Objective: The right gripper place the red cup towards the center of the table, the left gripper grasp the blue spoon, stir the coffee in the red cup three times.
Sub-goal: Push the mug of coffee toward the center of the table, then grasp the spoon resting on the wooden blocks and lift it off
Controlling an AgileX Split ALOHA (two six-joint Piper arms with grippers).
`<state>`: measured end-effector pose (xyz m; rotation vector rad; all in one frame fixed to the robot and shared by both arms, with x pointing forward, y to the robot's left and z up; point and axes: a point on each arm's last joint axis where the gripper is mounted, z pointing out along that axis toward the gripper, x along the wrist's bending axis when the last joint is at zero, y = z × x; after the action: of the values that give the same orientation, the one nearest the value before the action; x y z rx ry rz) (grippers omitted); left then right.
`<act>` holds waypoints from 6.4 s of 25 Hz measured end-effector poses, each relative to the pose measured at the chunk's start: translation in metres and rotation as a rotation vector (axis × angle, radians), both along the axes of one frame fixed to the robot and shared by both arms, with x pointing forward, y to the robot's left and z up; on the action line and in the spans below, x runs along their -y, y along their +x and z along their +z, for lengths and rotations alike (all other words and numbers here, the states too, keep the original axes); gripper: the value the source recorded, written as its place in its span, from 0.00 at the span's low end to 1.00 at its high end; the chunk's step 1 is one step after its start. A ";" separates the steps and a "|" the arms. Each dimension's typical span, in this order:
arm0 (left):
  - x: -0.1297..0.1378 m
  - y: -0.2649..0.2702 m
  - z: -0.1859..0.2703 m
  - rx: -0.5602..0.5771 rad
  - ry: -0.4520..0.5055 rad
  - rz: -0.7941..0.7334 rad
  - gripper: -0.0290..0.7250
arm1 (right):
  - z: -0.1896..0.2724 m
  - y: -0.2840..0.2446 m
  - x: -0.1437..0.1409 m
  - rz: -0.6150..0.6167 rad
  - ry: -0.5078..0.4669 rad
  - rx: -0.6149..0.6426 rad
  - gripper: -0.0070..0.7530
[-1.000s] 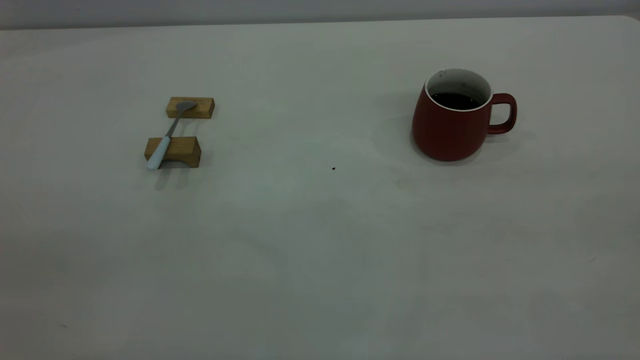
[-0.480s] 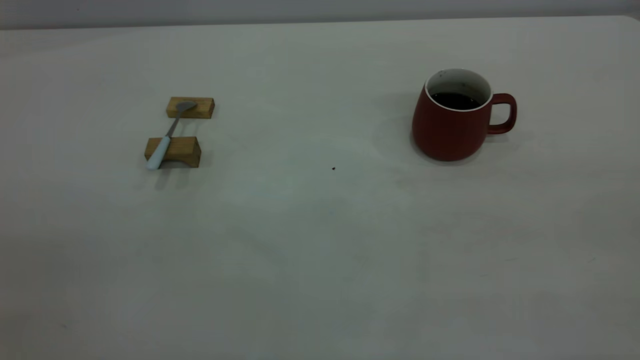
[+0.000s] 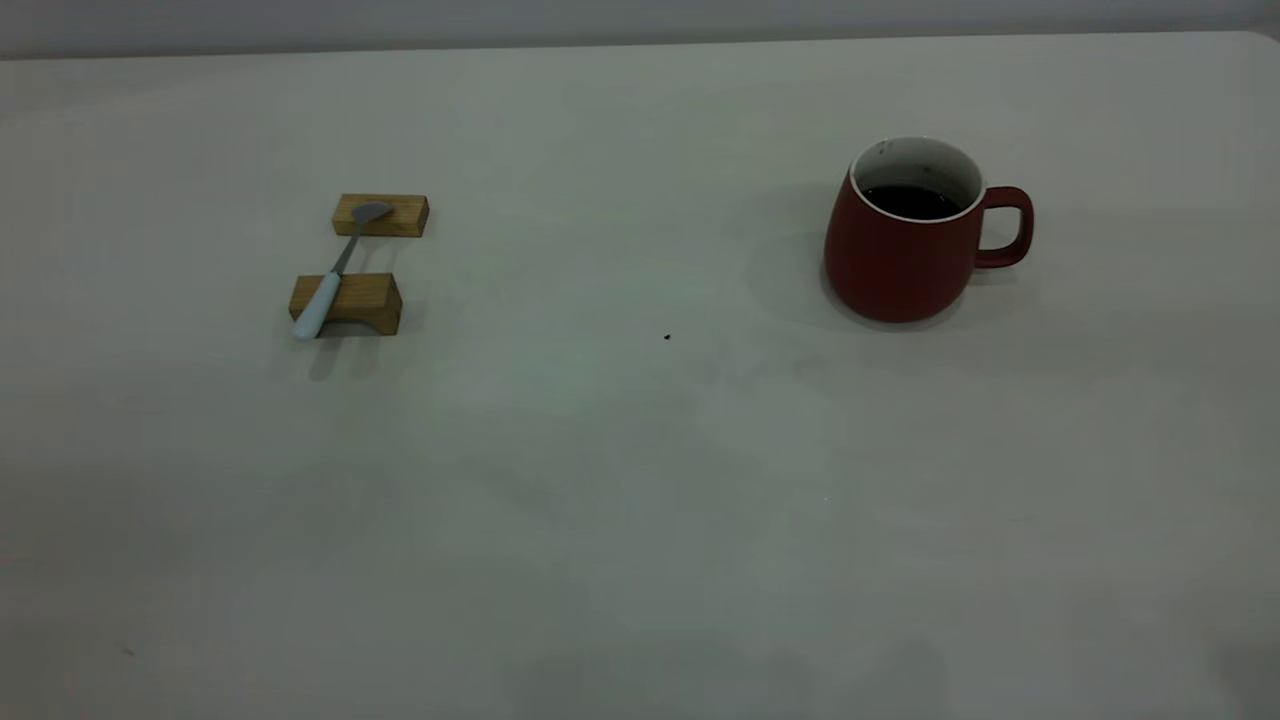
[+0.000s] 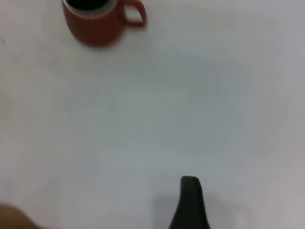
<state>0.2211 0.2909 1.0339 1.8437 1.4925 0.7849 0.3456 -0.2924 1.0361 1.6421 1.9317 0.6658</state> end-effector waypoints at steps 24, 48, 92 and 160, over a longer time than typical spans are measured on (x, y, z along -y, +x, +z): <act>0.000 0.000 0.000 0.000 -0.001 0.000 0.80 | -0.125 0.283 -0.027 0.546 -0.351 -0.153 0.74; 0.000 0.000 0.000 0.000 -0.001 0.000 0.80 | -0.226 0.306 -0.054 0.940 -0.485 -0.200 0.72; 0.000 0.000 0.000 0.000 -0.001 0.000 0.80 | -0.168 0.304 -0.182 1.172 -0.402 0.100 0.72; 0.000 0.000 0.000 0.000 -0.001 0.000 0.80 | -0.029 0.094 -0.038 -0.014 -0.033 -0.665 0.72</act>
<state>0.2211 0.2908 1.0340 1.8434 1.4921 0.7840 0.4400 -0.2542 1.0067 2.0231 2.3443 0.0641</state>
